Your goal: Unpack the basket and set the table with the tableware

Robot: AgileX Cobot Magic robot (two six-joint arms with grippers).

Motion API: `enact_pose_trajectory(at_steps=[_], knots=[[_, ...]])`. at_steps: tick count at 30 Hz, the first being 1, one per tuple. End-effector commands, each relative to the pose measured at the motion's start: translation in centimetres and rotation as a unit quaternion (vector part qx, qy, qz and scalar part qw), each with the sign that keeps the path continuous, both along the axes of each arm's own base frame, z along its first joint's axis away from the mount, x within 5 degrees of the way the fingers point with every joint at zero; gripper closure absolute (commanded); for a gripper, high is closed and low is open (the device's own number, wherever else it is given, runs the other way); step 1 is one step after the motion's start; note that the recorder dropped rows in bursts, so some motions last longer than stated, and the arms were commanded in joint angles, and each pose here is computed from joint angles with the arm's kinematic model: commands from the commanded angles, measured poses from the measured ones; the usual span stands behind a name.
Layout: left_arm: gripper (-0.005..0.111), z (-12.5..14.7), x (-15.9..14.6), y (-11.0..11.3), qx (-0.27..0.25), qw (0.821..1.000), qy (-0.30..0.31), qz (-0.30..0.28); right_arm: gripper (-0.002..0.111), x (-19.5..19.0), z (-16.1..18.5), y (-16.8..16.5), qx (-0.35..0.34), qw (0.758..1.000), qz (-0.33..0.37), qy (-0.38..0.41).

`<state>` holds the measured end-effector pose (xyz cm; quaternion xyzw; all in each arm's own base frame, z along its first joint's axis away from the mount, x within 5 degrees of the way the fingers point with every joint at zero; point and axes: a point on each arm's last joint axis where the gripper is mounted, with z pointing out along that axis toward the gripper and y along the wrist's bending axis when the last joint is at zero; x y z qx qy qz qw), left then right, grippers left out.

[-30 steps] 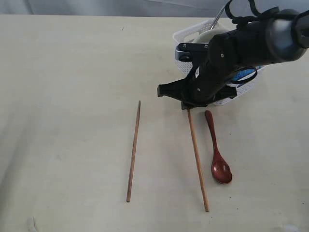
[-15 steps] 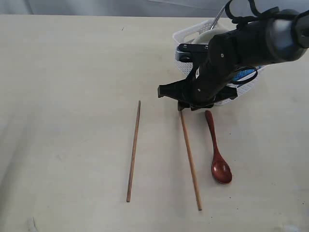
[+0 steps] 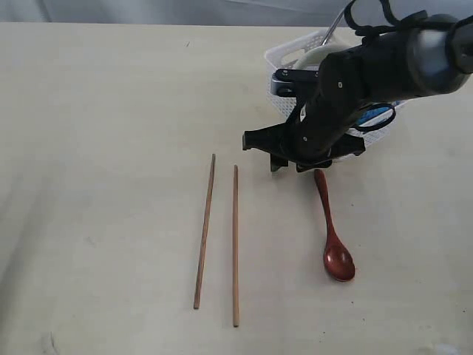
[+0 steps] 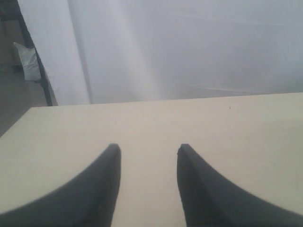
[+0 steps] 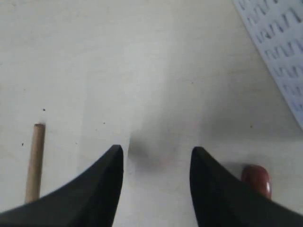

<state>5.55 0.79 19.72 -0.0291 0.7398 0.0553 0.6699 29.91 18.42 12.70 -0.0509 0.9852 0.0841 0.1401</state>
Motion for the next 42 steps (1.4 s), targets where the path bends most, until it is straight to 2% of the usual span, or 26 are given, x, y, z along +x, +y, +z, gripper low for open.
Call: enact_pose_trajectory(at_steps=[1,8,14,19,29,30,31,32,34,35,40,42], knots=[[0.069,0.0,0.0,-0.1,-0.005,1.0,-0.003,-0.004,0.064,-0.1,0.2,0.0,0.0,1.0,0.002,-0.003],[0.069,0.0,0.0,-0.1,-0.005,1.0,-0.003,-0.004,0.064,0.4,3.1,-0.1,0.004,0.997,0.032,-0.07],[0.069,0.0,0.0,-0.1,-0.005,1.0,-0.003,-0.004,0.064,0.3,8.1,-0.7,0.008,0.982,0.075,-0.175],[0.069,0.0,0.0,-0.1,-0.005,1.0,-0.003,-0.004,0.064,0.1,11.6,-2.2,-0.022,0.964,0.105,-0.245],[0.069,0.0,0.0,-0.1,-0.005,1.0,-0.003,-0.004,0.064,2.3,16.1,-14.5,-0.076,0.945,-0.045,-0.314],[0.069,0.1,0.0,0.0,0.016,1.0,-0.005,-0.005,0.064,2.3,16.3,-15.4,-0.08,0.944,-0.06,-0.315],[0.069,0.3,0.0,0.0,0.036,0.999,-0.017,-0.007,0.064,2.3,16.3,-16.2,-0.083,0.943,-0.071,-0.315],[0.069,0.7,0.1,-0.1,0.025,0.999,-0.04,-0.01,0.064,2.3,16.3,-16.6,-0.086,0.942,-0.077,-0.314],[0.069,1.5,0.0,-0.3,-0.058,0.994,-0.093,-0.018,0.064,2.4,16.2,-17.2,-0.089,0.941,-0.082,-0.315],[0.069,1.8,0.0,-0.3,-0.077,0.991,-0.109,-0.021,0.064,2.4,16.2,-17.2,-0.091,0.942,-0.079,-0.315],[0.069,3.8,-0.4,-0.6,-0.134,0.963,-0.227,-0.05,0.064,2.7,16.6,-16.9,-0.086,0.934,-0.066,-0.341],[0.069,4.4,-0.7,-0.7,-0.138,0.954,-0.26,-0.06,0.064,2.7,16.6,-16.9,-0.086,0.934,-0.066,-0.341]])
